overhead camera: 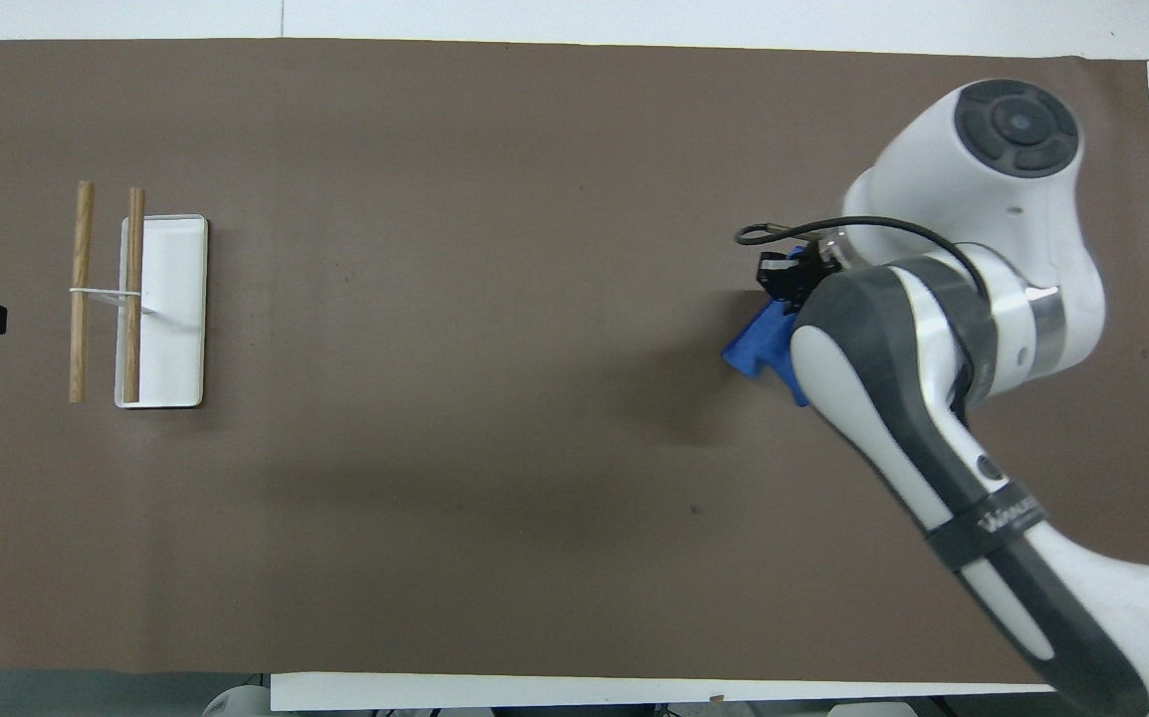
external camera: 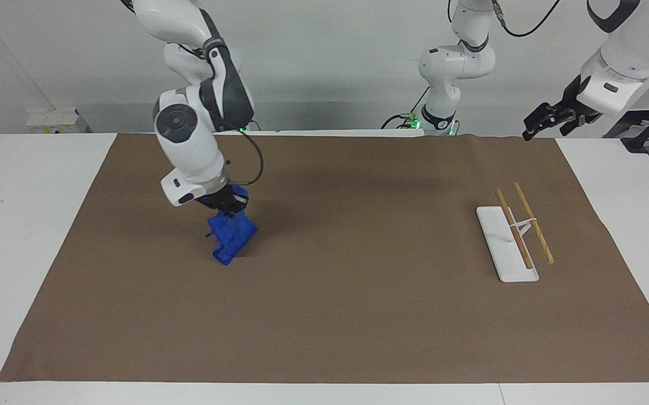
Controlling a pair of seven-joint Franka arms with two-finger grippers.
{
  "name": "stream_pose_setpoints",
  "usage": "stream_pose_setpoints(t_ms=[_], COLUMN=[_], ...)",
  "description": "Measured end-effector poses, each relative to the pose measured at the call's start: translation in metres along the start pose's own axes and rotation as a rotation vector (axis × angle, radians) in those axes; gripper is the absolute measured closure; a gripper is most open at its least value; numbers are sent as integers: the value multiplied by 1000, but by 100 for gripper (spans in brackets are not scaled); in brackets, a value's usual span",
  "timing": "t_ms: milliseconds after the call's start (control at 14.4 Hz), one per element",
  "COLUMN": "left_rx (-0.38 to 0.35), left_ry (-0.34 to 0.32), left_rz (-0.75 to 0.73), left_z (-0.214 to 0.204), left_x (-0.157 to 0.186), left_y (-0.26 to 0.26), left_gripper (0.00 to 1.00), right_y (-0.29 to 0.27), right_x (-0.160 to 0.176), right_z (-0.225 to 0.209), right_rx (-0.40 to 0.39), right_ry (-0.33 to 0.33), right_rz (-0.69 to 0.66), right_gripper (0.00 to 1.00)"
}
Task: Right arm passes towel to left arm to hang
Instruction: 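Lift the blue towel with the right gripper toward the white rack, then hold out the towel with the right gripper while the left gripper grasps it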
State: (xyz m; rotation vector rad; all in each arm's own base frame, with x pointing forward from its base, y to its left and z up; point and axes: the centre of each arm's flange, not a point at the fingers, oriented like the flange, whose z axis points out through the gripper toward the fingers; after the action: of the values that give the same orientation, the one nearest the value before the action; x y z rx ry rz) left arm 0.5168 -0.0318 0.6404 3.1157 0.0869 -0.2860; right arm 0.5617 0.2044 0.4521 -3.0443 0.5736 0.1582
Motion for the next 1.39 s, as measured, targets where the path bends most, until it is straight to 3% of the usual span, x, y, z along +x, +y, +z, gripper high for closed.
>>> stream_pose_setpoints(t_ms=[139,416,624,832,1040,1387], left_rx=[-13,-183,-220,-330,-372,-391], left_ry=[-7,-4,-50,-35,-49,-62], left_rz=[-112,-569,-834,-1138,-1387,-1517], left_z=[5,47,70,79,99,119], left_x=[0,2,-13,-10,-11,-14], left_y=[4,24,47,82,115,131], left_gripper=[0,0,0,0,0,0], right_y=[-39,-84,-125,-166,-189,-198], right_x=[-27,-40,-58,-92,-112,-122], right_z=[-13,-31,-39,-43,-47,-48], right_rx=[111,378,508,615,707,723], right_ry=[-47,-220,-252,-286,-318,-357], right_rz=[135,350,469,582,672,713], right_gripper=[94,94,94,94,94,94])
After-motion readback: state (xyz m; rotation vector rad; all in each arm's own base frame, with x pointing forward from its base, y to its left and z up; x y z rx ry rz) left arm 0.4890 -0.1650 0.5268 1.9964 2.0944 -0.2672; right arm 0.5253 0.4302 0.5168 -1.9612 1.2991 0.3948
